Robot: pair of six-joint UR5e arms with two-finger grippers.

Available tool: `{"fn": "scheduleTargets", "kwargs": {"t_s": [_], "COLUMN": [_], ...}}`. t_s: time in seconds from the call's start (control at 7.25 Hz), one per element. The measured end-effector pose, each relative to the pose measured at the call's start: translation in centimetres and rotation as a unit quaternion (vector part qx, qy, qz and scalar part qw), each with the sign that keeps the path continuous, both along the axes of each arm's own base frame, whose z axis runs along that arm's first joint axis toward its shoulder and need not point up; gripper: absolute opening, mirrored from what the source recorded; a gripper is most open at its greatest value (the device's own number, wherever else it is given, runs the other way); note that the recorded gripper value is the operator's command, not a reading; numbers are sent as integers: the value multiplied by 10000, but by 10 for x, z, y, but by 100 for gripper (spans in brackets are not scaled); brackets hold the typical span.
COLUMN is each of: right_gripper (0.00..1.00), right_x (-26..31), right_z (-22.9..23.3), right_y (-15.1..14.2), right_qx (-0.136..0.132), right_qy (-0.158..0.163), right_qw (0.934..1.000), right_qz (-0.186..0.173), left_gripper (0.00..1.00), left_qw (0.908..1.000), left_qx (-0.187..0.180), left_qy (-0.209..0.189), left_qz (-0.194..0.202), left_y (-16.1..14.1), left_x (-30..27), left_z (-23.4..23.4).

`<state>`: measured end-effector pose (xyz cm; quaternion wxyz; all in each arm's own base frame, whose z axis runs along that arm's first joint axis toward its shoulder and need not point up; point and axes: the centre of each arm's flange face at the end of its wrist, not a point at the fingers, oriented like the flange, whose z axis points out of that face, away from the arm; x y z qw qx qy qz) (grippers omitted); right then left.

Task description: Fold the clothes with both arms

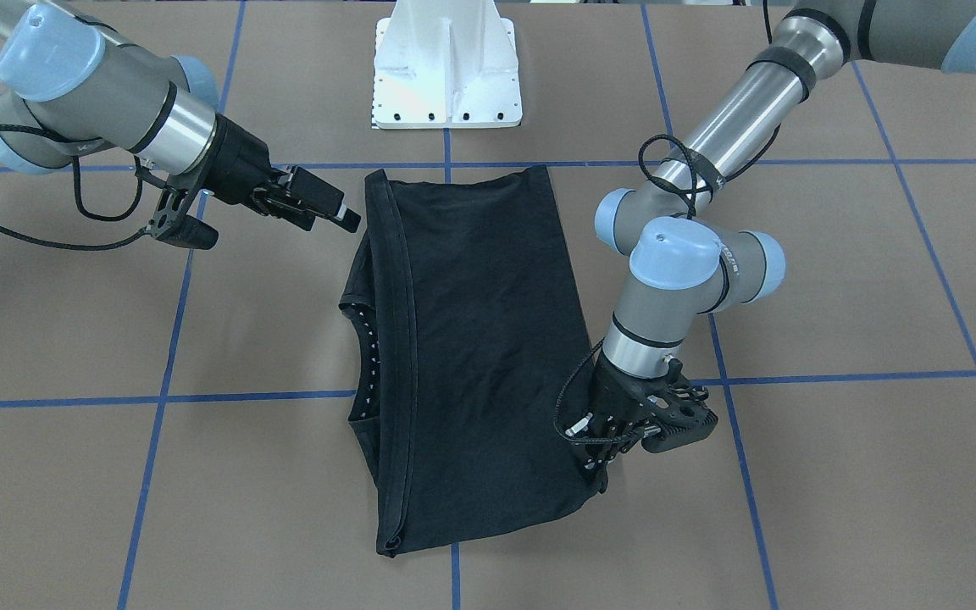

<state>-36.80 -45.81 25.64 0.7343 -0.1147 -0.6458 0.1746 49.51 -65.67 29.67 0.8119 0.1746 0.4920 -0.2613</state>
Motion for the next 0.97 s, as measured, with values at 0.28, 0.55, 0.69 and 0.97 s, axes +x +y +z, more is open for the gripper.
{"fn": "scheduleTargets", "kwargs": {"t_s": [0.28,0.55,0.69,0.97], "right_gripper": [100,100,100,100], "right_x": [5,12,15,28], "right_z": [2,3,4,9], "right_y": [-4,-10,-13,-25], "right_qx": [7,319,501,1018], "right_qy": [16,58,93,259], "right_qw": [10000,9995,9987,9944], "right_qz": [52,35,55,137], "left_gripper": [100,100,100,100], "left_qw": [10000,9998,9996,9986], "left_qx": [27,173,255,462], "left_qy": [-18,-102,-131,-61], "left_qz": [0,21,14,250], "left_y": [-2,-9,-15,-13], "left_x": [-2,-13,-24,-46], "left_z": [0,-2,-4,-10]}}
